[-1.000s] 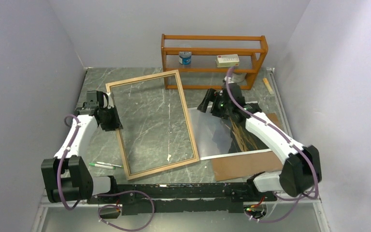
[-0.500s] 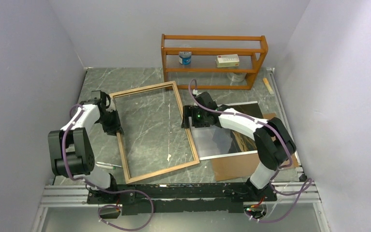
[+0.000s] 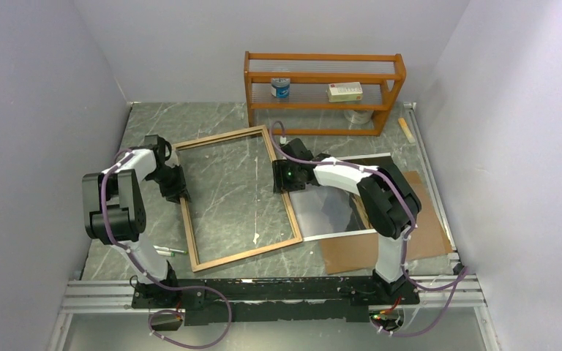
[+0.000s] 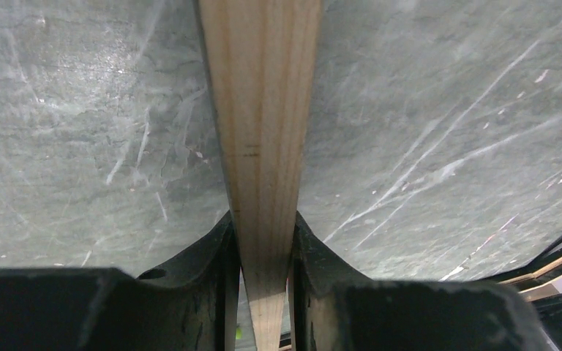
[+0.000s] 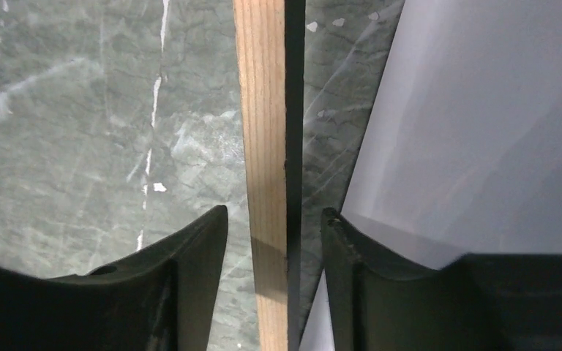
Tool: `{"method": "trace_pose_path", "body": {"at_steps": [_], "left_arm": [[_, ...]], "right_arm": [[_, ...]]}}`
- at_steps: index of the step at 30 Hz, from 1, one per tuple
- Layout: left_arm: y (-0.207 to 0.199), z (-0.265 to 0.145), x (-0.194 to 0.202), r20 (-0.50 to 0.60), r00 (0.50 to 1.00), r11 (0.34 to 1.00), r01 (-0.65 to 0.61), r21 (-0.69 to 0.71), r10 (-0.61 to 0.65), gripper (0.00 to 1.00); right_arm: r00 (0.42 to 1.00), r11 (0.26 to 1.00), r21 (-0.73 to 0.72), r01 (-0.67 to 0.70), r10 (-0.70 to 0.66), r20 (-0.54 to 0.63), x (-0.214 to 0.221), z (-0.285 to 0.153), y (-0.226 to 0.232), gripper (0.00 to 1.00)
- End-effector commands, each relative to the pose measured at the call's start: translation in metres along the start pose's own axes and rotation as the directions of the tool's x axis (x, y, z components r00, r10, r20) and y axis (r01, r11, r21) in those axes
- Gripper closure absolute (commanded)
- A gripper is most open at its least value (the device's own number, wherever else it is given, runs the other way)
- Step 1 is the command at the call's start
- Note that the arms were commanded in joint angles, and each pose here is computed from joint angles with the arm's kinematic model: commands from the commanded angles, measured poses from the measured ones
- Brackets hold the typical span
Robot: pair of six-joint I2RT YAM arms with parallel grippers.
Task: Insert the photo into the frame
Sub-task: Turn over the photo frame at the center of the board.
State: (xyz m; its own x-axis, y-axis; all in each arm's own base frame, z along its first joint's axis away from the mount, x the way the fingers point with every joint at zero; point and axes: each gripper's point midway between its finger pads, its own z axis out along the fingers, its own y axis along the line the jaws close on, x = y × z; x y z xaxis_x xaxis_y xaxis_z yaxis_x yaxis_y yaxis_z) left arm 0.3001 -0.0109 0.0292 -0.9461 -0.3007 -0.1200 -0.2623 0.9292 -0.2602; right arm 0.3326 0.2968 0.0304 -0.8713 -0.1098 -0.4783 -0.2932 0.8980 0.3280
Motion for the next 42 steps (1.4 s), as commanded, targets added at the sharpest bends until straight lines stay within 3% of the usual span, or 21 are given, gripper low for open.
{"method": "trace_pose_path", "body": {"at_steps": [1, 4, 12, 14, 17, 29, 33, 37, 42], "left_arm": [[-0.009, -0.002, -0.019, 0.046, 0.999, 0.999, 0.010, 0.045, -0.012, 0.91], [-0.008, 0.001, -0.021, 0.040, 0.999, 0.999, 0.016, 0.040, -0.017, 0.85], [-0.001, 0.011, -0.044, 0.039, 0.999, 0.999, 0.030, 0.020, -0.031, 0.66], [0.001, 0.017, -0.050, 0.038, 0.998, 0.999, 0.051, 0.019, -0.051, 0.57], [0.003, 0.025, -0.053, 0.022, 0.998, 0.998, 0.066, 0.018, -0.067, 0.55], [0.016, 0.030, -0.041, 0.030, 0.995, 0.995, 0.095, -0.018, -0.094, 0.44], [0.009, 0.024, -0.042, 0.043, 0.995, 0.995, 0.091, 0.030, -0.092, 0.27], [-0.005, 0.015, -0.039, 0.054, 0.994, 0.991, 0.090, 0.097, -0.096, 0.29], [-0.016, 0.004, -0.038, 0.069, 0.992, 0.985, 0.090, 0.149, -0.101, 0.40]], "right_arm": [[0.999, 0.999, 0.017, 0.033, -0.034, 0.042, -0.019, -0.001, 0.005, 0.53], [0.999, 0.999, 0.026, 0.028, -0.029, 0.033, -0.018, 0.001, 0.006, 0.64], [0.997, 0.997, 0.003, -0.074, 0.074, -0.003, -0.006, 0.004, 0.018, 0.75], [0.994, 0.994, 0.015, -0.108, 0.109, -0.015, -0.002, 0.005, 0.021, 0.78], [0.990, 0.989, 0.038, -0.142, 0.143, -0.014, 0.002, 0.004, 0.023, 0.82], [0.989, 0.989, 0.026, -0.145, 0.145, 0.003, 0.007, -0.011, 0.047, 0.85], [0.992, 0.990, 0.062, -0.127, 0.127, 0.018, 0.014, -0.011, 0.041, 0.84], [0.993, 0.987, 0.118, -0.107, 0.099, 0.067, 0.008, -0.025, 0.029, 0.84], [0.992, 0.989, 0.129, -0.071, 0.056, 0.117, -0.005, -0.043, 0.028, 0.84]]}}
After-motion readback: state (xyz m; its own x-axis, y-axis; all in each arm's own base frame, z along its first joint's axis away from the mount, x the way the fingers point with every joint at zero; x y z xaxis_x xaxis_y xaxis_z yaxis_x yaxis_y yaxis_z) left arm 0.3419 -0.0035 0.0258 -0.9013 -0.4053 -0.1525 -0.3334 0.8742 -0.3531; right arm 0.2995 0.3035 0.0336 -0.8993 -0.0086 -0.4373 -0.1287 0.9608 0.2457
